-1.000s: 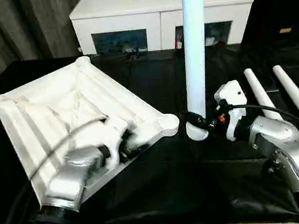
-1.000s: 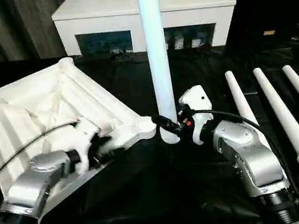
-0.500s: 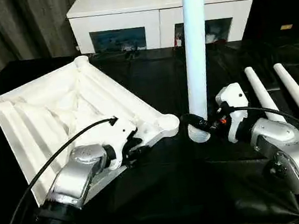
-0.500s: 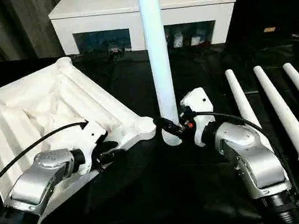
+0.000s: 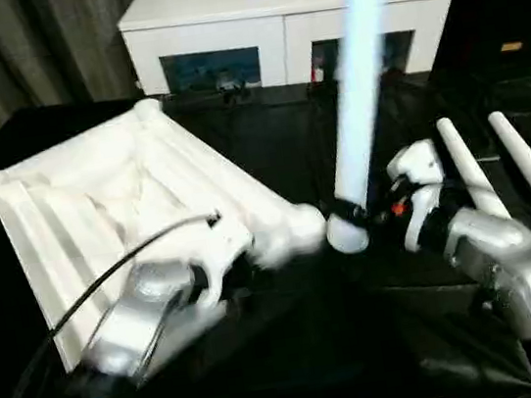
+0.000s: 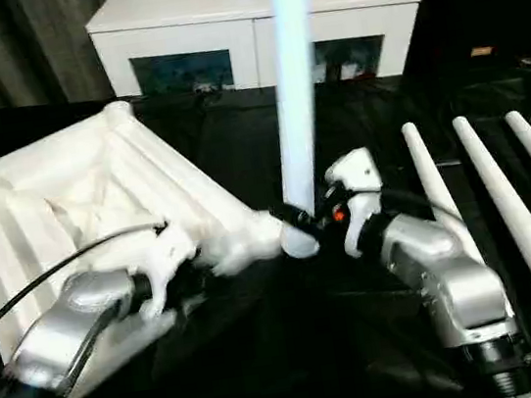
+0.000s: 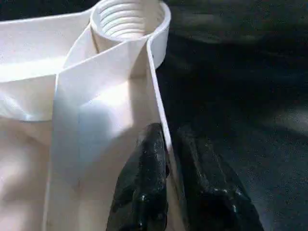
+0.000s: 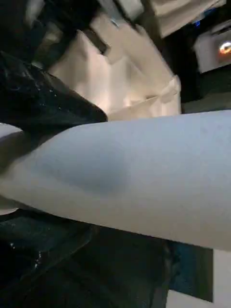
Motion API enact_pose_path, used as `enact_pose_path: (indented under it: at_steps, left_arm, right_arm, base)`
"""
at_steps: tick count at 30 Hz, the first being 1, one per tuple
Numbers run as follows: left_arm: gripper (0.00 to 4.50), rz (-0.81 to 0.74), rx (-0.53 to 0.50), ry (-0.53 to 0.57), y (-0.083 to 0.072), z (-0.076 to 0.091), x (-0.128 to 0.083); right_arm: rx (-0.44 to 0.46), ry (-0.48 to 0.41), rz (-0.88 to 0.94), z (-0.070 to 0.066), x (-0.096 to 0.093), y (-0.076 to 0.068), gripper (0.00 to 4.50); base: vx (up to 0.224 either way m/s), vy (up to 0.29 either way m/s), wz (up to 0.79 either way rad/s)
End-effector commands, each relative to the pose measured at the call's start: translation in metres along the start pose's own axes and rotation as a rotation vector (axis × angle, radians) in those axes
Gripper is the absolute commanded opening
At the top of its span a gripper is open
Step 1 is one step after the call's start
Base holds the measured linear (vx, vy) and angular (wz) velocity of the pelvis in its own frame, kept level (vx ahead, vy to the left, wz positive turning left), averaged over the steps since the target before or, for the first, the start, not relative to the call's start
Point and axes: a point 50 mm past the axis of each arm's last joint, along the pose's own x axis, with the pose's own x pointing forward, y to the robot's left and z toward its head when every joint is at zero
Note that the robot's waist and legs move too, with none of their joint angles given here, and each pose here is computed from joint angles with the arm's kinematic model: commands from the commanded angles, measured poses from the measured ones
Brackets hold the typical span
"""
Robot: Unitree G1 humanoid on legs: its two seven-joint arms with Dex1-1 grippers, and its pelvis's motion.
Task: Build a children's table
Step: Insert table leg to table base
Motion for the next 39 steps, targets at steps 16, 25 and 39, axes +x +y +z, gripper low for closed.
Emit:
enact_pose_path:
  at_steps: [16, 25, 39]
  left_arm:
    - [0.59, -0.006, 0.095, -0.012, -0.002, 0.001, -0.003]
    - [0.88, -0.013, 0.13, 0.034, 0.0, -0.003, 0.012]
    - [0.04, -0.081, 0.081, 0.056, 0.0, -0.011, 0.011]
  right_arm:
    - [0.04, 0.028, 0.126, -0.003, 0.0, 0.011, 1.86]
    - [0.055, 0.023, 0.112, -0.006, -0.001, 0.015, 1.86]
    - [0.069, 0.03, 0.124, -0.005, 0.007, 0.012, 1.86]
  base:
    - [0.0, 0.0, 0.0]
    - [0.0, 0.0, 0.0]
    - [0.0, 0.0, 0.0]
